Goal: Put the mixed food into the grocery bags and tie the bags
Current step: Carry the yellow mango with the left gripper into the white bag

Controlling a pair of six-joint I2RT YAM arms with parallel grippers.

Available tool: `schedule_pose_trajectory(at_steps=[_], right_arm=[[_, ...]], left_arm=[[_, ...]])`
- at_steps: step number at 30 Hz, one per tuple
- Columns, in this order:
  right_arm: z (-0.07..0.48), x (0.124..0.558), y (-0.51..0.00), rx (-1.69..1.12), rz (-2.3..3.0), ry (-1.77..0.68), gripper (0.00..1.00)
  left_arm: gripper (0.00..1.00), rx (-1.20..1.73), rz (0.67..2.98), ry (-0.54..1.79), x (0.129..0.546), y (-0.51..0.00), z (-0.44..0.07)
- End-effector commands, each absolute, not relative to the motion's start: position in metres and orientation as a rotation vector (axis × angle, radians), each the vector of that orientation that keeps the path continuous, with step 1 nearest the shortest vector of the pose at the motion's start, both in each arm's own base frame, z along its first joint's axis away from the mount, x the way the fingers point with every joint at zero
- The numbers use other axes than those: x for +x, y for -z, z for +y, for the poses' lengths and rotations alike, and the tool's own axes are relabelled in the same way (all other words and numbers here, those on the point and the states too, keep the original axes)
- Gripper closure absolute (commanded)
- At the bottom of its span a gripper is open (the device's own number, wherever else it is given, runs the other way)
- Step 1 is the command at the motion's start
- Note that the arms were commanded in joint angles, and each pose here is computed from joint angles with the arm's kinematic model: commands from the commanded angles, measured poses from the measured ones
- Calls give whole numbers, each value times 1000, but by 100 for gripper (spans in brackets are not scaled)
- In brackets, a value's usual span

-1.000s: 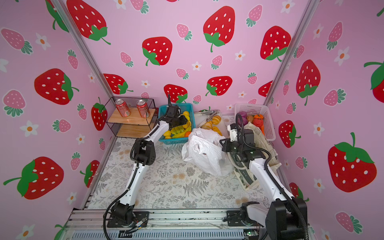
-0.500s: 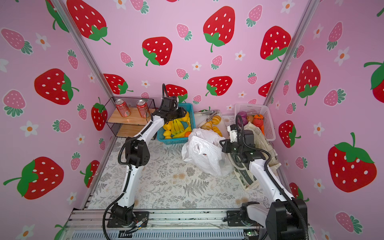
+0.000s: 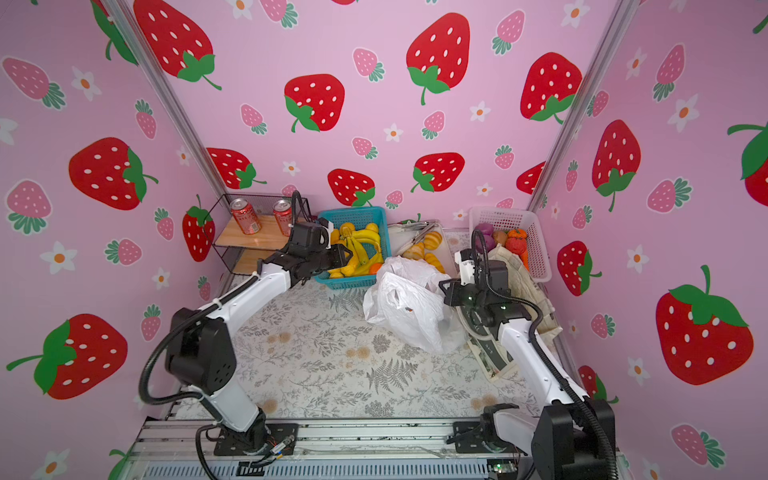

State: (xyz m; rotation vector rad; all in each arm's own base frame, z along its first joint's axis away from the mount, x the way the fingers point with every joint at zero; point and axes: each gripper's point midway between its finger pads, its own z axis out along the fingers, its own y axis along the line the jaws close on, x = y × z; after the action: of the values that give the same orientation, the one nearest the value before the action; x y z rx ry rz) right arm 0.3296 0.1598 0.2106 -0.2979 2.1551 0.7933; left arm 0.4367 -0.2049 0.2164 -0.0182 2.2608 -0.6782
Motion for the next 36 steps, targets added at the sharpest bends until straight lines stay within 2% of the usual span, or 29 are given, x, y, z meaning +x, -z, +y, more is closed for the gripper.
schedule_pose_trajectory(at_steps=[1, 5, 9, 17, 26, 31, 36], right_arm=[[160, 330, -220, -306, 2117, -805, 99], [163, 330, -223, -307, 2099, -836, 99], [166, 328, -223, -305, 2091, -868, 99], [167, 322, -223, -304, 2085, -890, 99], [170, 319, -221, -315, 2088, -915, 99], [170, 319, -224, -315, 2080, -914, 99], [169, 322, -224, -312, 2083, -899, 99]], left_arm=[[74, 19, 2230, 715, 390, -219, -216], [74, 89, 2252, 777, 337, -217, -238], [73, 133, 2178, 879, 325, -238, -267], [73, 213, 2159, 983, 346, -246, -318], [73, 181, 2141, 947, 381, -234, -348], [67, 230, 2197, 905, 379, -199, -374], [59, 257, 2237, 868, 375, -176, -374]])
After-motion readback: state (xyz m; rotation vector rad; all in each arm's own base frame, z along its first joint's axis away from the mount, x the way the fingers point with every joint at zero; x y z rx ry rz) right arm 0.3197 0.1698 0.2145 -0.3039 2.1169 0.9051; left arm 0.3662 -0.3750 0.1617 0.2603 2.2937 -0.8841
